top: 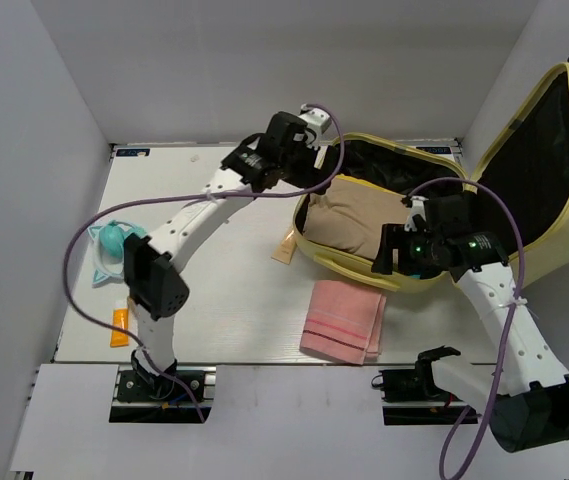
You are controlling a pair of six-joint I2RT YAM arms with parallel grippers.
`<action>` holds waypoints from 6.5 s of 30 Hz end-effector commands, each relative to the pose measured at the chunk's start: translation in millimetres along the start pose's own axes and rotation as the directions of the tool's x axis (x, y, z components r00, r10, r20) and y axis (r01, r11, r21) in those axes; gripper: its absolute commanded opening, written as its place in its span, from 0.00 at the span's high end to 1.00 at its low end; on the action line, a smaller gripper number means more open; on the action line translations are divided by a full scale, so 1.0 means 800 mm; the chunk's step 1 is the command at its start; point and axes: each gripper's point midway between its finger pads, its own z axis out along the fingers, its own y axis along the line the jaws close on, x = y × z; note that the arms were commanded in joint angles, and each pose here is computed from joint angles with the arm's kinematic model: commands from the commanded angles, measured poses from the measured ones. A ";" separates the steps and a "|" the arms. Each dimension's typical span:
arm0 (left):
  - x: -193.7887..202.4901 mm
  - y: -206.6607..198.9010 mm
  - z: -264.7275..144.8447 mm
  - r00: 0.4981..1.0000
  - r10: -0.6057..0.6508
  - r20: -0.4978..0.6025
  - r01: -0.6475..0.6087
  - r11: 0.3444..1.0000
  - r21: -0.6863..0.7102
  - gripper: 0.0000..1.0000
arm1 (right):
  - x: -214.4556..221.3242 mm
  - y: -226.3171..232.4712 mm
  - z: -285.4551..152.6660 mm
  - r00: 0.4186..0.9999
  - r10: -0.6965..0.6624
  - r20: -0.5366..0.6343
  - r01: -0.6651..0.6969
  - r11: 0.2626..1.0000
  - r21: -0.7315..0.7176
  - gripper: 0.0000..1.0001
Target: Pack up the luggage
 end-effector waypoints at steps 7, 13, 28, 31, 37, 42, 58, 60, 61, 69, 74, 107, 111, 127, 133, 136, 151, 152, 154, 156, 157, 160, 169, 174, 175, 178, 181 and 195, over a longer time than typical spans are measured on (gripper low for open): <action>0.165 -0.009 -0.125 0.974 -0.072 -0.214 0.045 0.991 -0.126 0.00 | 0.023 -0.035 0.008 0.995 -0.093 -0.029 0.097 0.971 0.219 0.19; 0.282 -0.067 -0.135 0.932 -0.169 -0.321 0.171 0.985 -0.024 0.00 | -0.043 -0.025 -0.008 0.956 -0.077 0.283 0.018 0.978 0.208 0.10; 0.329 -0.163 -0.044 0.915 -0.232 -0.331 0.337 0.890 0.308 0.00 | -0.039 -0.051 -0.004 0.945 -0.025 0.327 -0.076 0.954 0.291 0.10; 0.339 -0.165 -0.031 0.910 -0.234 -0.342 0.341 0.893 0.295 0.00 | -0.038 -0.056 -0.004 0.942 -0.016 0.334 -0.092 0.948 0.304 0.10; 0.365 -0.183 -0.011 0.891 -0.167 -0.422 0.303 0.911 0.280 0.10 | -0.036 -0.064 -0.005 0.936 -0.017 0.351 -0.107 0.938 0.329 0.10; 0.377 -0.178 -0.006 0.894 -0.121 -0.432 0.226 0.953 0.201 0.44 | -0.034 -0.070 -0.009 0.929 -0.009 0.370 -0.129 0.929 0.346 0.10; 0.299 -0.194 -0.094 0.944 0.267 -0.194 -0.190 0.920 0.342 1.00 | -0.039 -0.072 -0.028 0.898 -0.016 0.441 -0.154 0.925 0.346 0.10; 0.270 -0.202 -0.112 0.949 0.294 -0.111 -0.234 0.897 0.375 1.00 | -0.041 -0.076 -0.034 0.886 -0.016 0.463 -0.168 0.920 0.353 0.10; 0.263 -0.203 -0.117 0.949 0.303 -0.091 -0.249 0.891 0.380 1.00 | -0.041 -0.076 -0.036 0.883 -0.015 0.469 -0.173 0.919 0.355 0.10; 0.171 -0.223 -0.159 0.928 0.362 0.086 -0.364 0.838 0.406 1.00 | -0.039 -0.114 -0.084 0.769 0.027 0.638 -0.375 0.828 0.416 0.10; 0.102 -0.237 -0.170 0.883 0.434 0.176 -0.468 0.800 0.375 1.00 | -0.027 -0.140 -0.124 0.643 0.052 0.764 -0.532 0.748 0.397 0.10; -0.015 -0.110 0.045 0.994 -0.112 0.001 0.102 0.910 0.401 0.00 | -0.057 -0.111 -0.093 0.764 0.015 0.645 -0.379 0.820 0.430 0.10; -0.023 -0.090 0.030 0.993 -0.113 0.014 0.101 0.929 0.357 0.00 | -0.079 -0.085 -0.057 0.826 0.039 0.563 -0.308 0.868 0.390 0.10; 0.024 -0.017 0.044 0.981 -0.173 -0.091 0.189 0.958 0.214 0.00 | -0.159 -0.022 0.065 0.919 0.133 0.372 -0.233 0.943 0.239 0.20; 0.028 -0.032 0.061 0.974 -0.198 -0.111 0.222 0.933 0.282 0.09 | -0.140 -0.040 0.098 0.944 0.137 0.299 -0.229 0.926 0.300 0.25; 0.031 -0.039 0.067 0.969 -0.214 -0.126 0.244 0.918 0.313 0.13 | -0.129 -0.038 0.113 0.953 0.158 0.260 -0.232 0.930 0.285 0.32; 0.052 -0.095 0.090 0.967 -0.174 -0.185 0.239 0.871 0.428 0.46 | -0.072 -0.054 0.130 0.962 0.213 0.172 -0.257 0.917 0.305 0.37; 0.053 -0.095 0.091 0.967 -0.174 -0.188 0.240 0.869 0.432 0.50 | -0.079 -0.050 0.130 0.958 0.206 0.200 -0.257 0.925 0.279 0.52; 0.049 -0.099 0.090 0.968 -0.173 -0.181 0.237 0.866 0.440 0.61 | -0.087 -0.040 0.126 0.953 0.205 0.222 -0.256 0.937 0.238 0.67; 0.044 -0.098 0.087 0.970 -0.175 -0.170 0.234 0.866 0.442 0.73 | -0.106 -0.030 0.119 0.942 0.187 0.277 -0.244 0.951 0.189 0.83; 0.039 -0.098 0.085 0.972 -0.177 -0.158 0.230 0.864 0.447 0.75 | -0.113 -0.026 0.113 0.938 0.178 0.298 -0.237 0.956 0.175 0.86; 0.021 -0.105 0.077 0.977 -0.175 -0.119 0.210 0.857 0.471 0.85 | -0.136 -0.017 0.096 0.922 0.154 0.356 -0.219 0.964 0.148 1.00; -0.021 -0.129 0.049 0.988 -0.156 -0.012 0.138 0.834 0.533 0.88 | -0.152 -0.029 0.046 0.897 0.085 0.434 -0.201 0.953 0.229 1.00; -0.005 -0.128 0.062 0.983 -0.174 -0.057 0.178 0.836 0.519 0.88 | -0.129 -0.048 0.043 0.908 0.081 0.411 -0.215 0.932 0.292 1.00; -0.002 -0.128 0.067 0.982 -0.179 -0.067 0.187 0.835 0.518 0.88 | -0.127 -0.048 0.044 0.908 0.081 0.410 -0.214 0.932 0.291 1.00; 0.015 -0.127 0.077 0.974 -0.196 -0.111 0.225 0.836 0.500 0.88 | -0.102 -0.062 0.056 0.930 0.098 0.354 -0.224 0.916 0.334 1.00; 0.037 -0.114 0.091 0.970 -0.202 -0.137 0.242 0.864 0.442 0.79 | -0.076 -0.078 0.070 0.949 0.103 0.298 -0.217 0.897 0.384 0.97; 0.030 -0.068 0.072 0.990 -0.111 -0.090 0.131 0.959 0.253 0.00 | -0.137 -0.035 0.004 0.913 0.064 0.402 -0.189 0.941 0.279 0.18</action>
